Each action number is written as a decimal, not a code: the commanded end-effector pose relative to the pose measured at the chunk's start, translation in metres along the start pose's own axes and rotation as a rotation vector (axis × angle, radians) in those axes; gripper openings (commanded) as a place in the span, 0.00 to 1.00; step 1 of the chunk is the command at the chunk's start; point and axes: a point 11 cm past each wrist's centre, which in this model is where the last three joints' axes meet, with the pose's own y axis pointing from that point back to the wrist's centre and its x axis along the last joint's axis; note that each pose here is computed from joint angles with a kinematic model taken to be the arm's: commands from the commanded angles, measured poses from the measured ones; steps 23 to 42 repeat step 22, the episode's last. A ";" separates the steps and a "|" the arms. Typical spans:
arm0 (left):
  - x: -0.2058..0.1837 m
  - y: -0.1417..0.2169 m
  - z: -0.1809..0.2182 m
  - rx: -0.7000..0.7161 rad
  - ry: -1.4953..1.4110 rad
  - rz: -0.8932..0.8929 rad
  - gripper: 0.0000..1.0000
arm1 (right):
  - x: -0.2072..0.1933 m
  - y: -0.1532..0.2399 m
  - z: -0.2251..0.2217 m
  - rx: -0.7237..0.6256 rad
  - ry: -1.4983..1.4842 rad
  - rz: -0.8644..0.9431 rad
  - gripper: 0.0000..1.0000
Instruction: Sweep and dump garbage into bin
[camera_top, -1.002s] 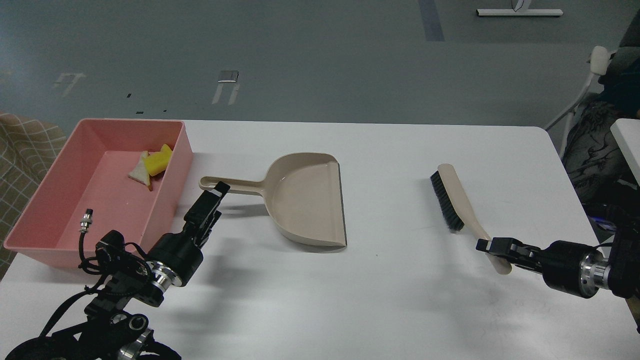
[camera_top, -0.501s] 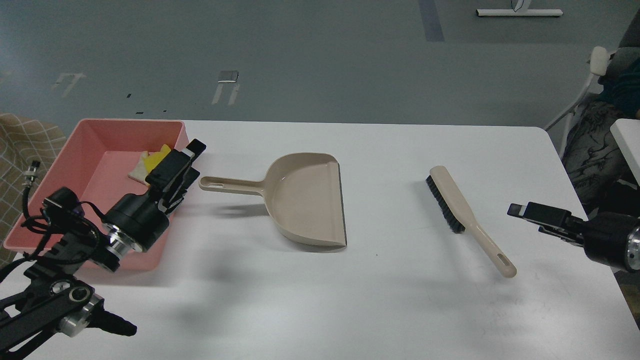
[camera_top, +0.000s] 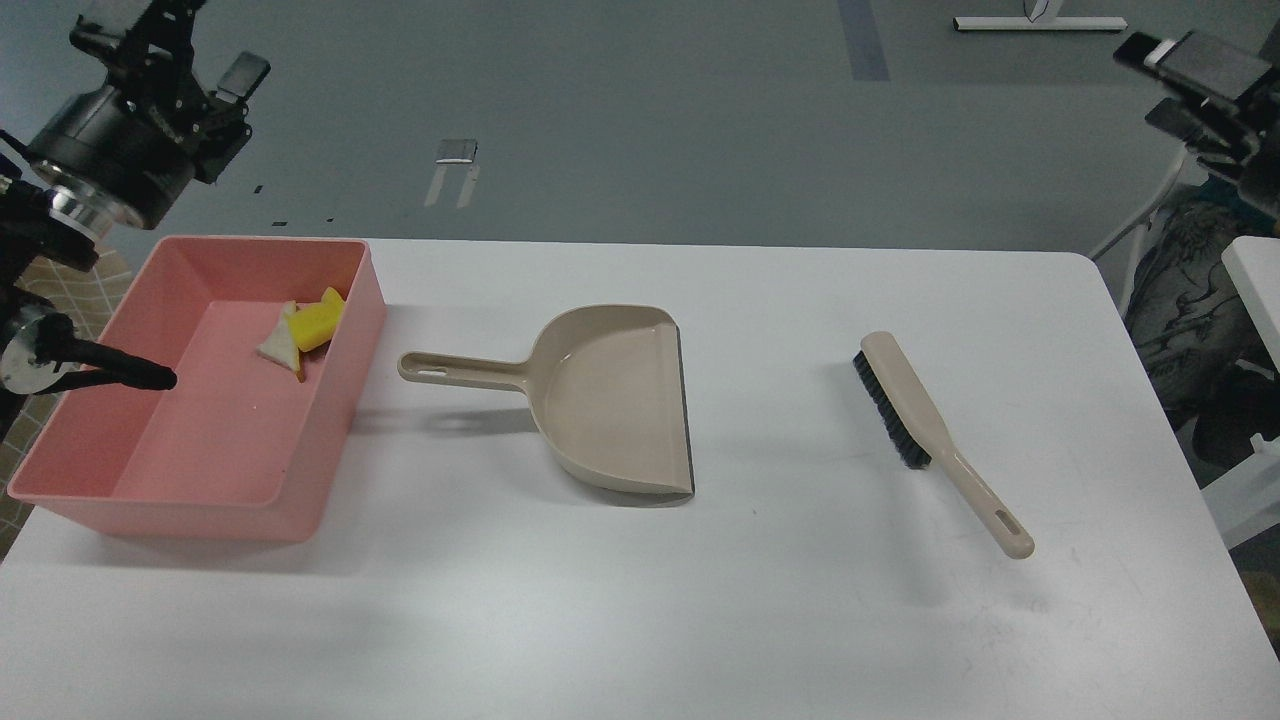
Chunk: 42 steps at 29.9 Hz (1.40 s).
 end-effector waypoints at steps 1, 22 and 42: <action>-0.004 -0.033 -0.011 -0.003 0.098 -0.005 0.98 | -0.003 -0.025 0.000 0.095 -0.166 0.110 0.99; -0.135 -0.057 -0.105 0.087 0.545 -0.097 0.98 | -0.127 -0.092 -0.027 0.263 -0.732 0.112 1.00; -0.135 -0.057 -0.105 0.087 0.545 -0.097 0.98 | -0.127 -0.092 -0.027 0.263 -0.732 0.112 1.00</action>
